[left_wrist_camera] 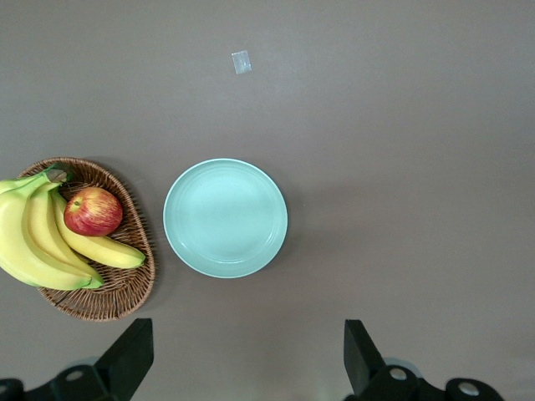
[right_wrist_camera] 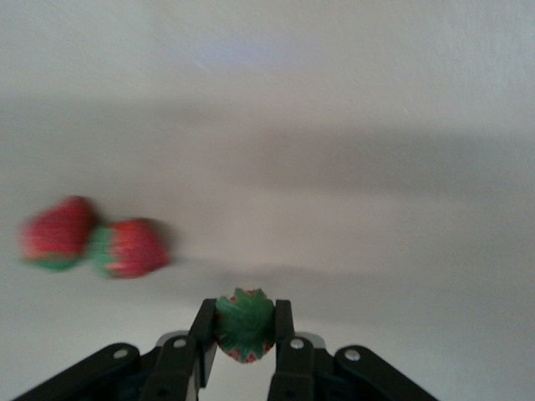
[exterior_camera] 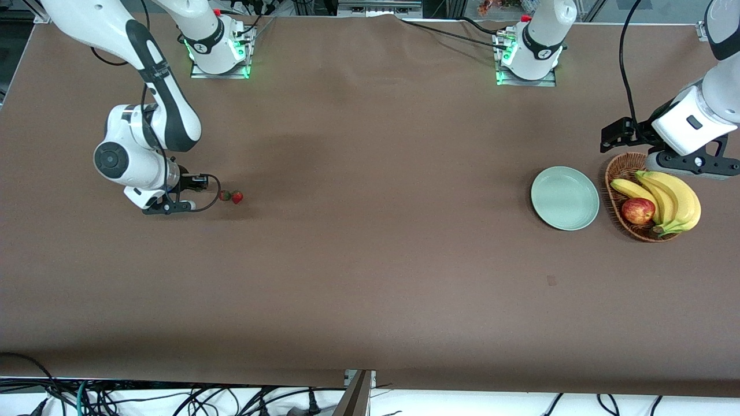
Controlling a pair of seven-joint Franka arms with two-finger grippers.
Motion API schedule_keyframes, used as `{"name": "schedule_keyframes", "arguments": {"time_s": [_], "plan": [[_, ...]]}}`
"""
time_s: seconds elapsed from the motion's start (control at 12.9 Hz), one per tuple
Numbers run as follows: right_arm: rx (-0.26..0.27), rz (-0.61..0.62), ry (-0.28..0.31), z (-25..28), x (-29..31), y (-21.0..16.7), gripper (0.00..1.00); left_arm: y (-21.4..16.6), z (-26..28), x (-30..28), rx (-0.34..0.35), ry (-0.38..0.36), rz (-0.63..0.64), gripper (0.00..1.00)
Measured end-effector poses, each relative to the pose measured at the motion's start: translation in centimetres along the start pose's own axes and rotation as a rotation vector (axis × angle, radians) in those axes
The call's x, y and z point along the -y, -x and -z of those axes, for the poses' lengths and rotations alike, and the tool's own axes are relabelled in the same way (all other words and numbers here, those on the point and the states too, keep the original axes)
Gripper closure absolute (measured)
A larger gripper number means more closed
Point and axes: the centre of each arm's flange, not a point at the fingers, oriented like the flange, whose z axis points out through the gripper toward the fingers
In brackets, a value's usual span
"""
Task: Collect all strawberries into plate
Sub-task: 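Carry the strawberry to mid-table with the right gripper while the left gripper approaches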
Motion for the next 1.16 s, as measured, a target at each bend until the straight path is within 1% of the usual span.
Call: {"name": "schedule_keyframes", "arguments": {"time_s": [0.08,0.16,0.31,0.39,0.47,0.7,0.78,0.85,0.93,1.09,1.16], "plan": [[0.013,-0.006,-0.029,3.4,1.9,-1.1,0.69,0.0,0.0,0.0,0.0,0.0,0.001,0.0],[0.008,-0.021,-0.044,6.9,4.3,-2.2,0.69,0.0,0.0,0.1,0.0,0.0,0.001,0.0],[-0.046,-0.068,-0.056,12.9,11.1,-3.6,0.69,-0.1,-0.1,0.1,0.002,0.0,0.002,0.0],[-0.075,-0.096,-0.06,14.7,15.4,-3.8,0.69,-0.1,-0.2,0.1,0.005,0.0,0.002,0.0],[-0.092,-0.129,-0.063,15.4,19.7,-3.8,0.69,-0.2,-0.4,0.1,0.008,0.001,0.003,0.0],[-0.101,-0.304,-0.084,13.8,33.2,-3.2,0.69,-0.9,-1.5,0.5,0.019,0.001,0.008,0.0],[-0.105,-0.364,-0.099,12.5,37.8,-2.8,0.69,-1.2,-1.9,0.8,0.025,0.002,0.016,0.0],[-0.122,-0.411,-0.123,10.9,42.3,-2.3,0.69,-1.4,-2.3,1.1,0.026,0.004,0.023,0.0],[-0.151,-0.446,-0.161,8.9,46.3,-1.8,0.69,-1.6,-2.6,1.2,0.023,0.009,0.029,0.0],[-0.208,-0.516,-0.263,4.0,53.1,-0.1,0.69,-2.1,-4.0,1.6,0.003,0.011,0.042,0.0],[-0.226,-0.553,-0.311,1.5,55.7,1.0,0.69,-2.1,-4.9,1.8,0.004,0.013,0.047,0.0]]}}
